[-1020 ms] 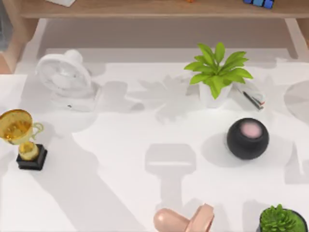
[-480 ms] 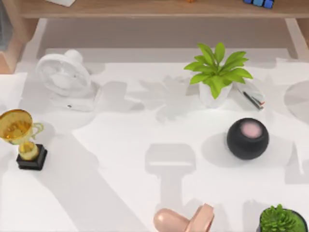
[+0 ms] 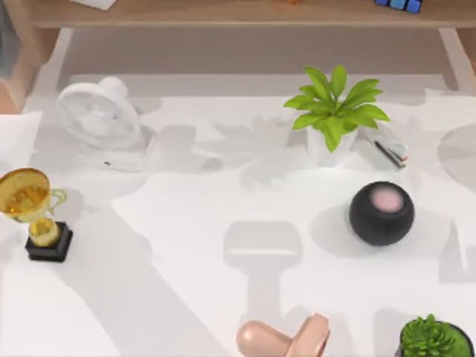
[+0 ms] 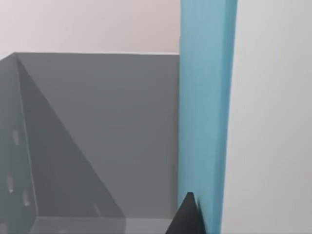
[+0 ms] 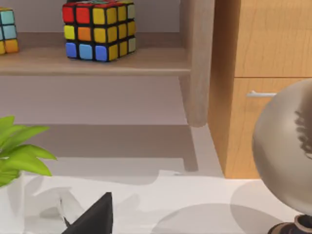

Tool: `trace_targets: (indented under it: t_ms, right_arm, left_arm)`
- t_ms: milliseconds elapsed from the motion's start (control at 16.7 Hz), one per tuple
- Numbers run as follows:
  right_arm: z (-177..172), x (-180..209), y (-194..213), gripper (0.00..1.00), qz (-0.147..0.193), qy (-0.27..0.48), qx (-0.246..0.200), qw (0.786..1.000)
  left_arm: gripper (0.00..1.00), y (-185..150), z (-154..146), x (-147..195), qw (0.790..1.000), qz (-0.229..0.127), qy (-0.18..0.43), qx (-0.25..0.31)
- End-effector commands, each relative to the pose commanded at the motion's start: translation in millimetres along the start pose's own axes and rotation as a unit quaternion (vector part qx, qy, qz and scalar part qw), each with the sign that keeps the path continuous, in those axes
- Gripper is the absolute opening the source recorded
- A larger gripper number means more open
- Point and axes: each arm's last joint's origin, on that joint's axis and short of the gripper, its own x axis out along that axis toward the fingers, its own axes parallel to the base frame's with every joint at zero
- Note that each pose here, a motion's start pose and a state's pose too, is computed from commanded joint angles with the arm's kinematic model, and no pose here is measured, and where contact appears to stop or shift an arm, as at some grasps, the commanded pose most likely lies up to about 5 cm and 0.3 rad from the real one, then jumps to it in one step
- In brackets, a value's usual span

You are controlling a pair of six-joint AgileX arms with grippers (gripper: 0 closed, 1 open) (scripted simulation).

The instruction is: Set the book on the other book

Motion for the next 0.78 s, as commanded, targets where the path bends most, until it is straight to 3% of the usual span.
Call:
trace_targets:
  t_ms: [120,780]
  right_arm:
    - [0.0,0.0,0.0,1.0,0.0,0.0,0.0,1.0]
    - [0.0,0.0,0.0,1.0,0.0,0.0,0.0,1.0]
  left_arm:
    - [0.0,0.0,0.0,0.0,1.0,0.0,0.0,0.0]
    - [0.0,1.2,4.6,-4.5,1.0,0.002,-0.001,0.001]
